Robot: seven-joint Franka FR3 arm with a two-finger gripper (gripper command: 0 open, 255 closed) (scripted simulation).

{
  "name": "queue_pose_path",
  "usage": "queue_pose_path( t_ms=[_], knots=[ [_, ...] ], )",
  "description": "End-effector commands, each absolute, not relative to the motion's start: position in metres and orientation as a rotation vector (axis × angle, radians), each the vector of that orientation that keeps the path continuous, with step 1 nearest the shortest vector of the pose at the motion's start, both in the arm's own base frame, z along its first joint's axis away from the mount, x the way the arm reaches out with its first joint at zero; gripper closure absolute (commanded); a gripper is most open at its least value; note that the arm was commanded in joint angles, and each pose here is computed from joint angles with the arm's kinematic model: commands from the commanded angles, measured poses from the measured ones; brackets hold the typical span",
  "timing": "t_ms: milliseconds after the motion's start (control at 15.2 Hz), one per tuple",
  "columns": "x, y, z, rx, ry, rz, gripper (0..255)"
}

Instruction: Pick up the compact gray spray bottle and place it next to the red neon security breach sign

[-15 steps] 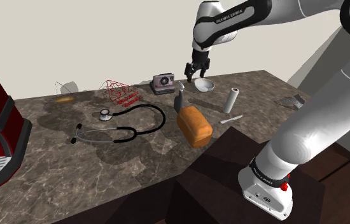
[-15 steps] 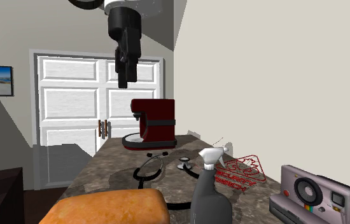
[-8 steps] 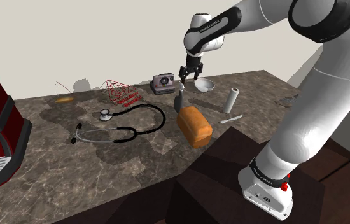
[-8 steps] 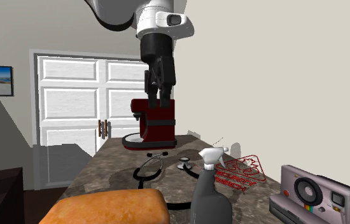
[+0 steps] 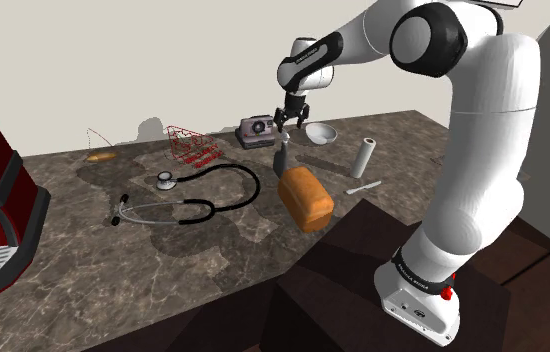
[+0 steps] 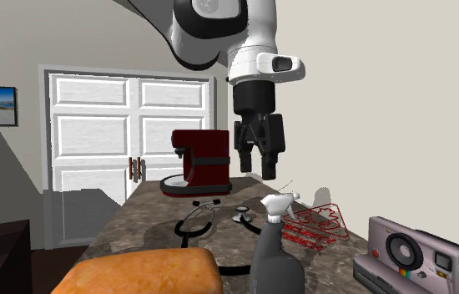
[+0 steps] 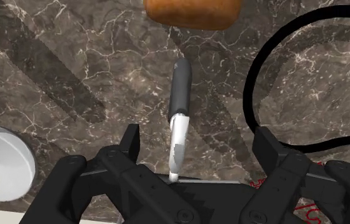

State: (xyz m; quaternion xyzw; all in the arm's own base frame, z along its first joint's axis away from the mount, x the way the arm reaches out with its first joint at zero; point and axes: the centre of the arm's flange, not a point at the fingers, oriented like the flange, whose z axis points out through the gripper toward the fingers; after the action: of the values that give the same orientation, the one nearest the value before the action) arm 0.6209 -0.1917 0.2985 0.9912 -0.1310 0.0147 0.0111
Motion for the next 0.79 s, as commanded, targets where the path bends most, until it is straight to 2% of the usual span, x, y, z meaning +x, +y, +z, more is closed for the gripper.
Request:
queue_pose_path(
  t_ms=[0, 726],
  knots=[
    [0.636, -0.206, 0.284, 3.093, -0.440, 0.052, 0],
    [0.643, -0.212, 0.238, 3.093, -0.452, 0.054, 0]
  ],
)
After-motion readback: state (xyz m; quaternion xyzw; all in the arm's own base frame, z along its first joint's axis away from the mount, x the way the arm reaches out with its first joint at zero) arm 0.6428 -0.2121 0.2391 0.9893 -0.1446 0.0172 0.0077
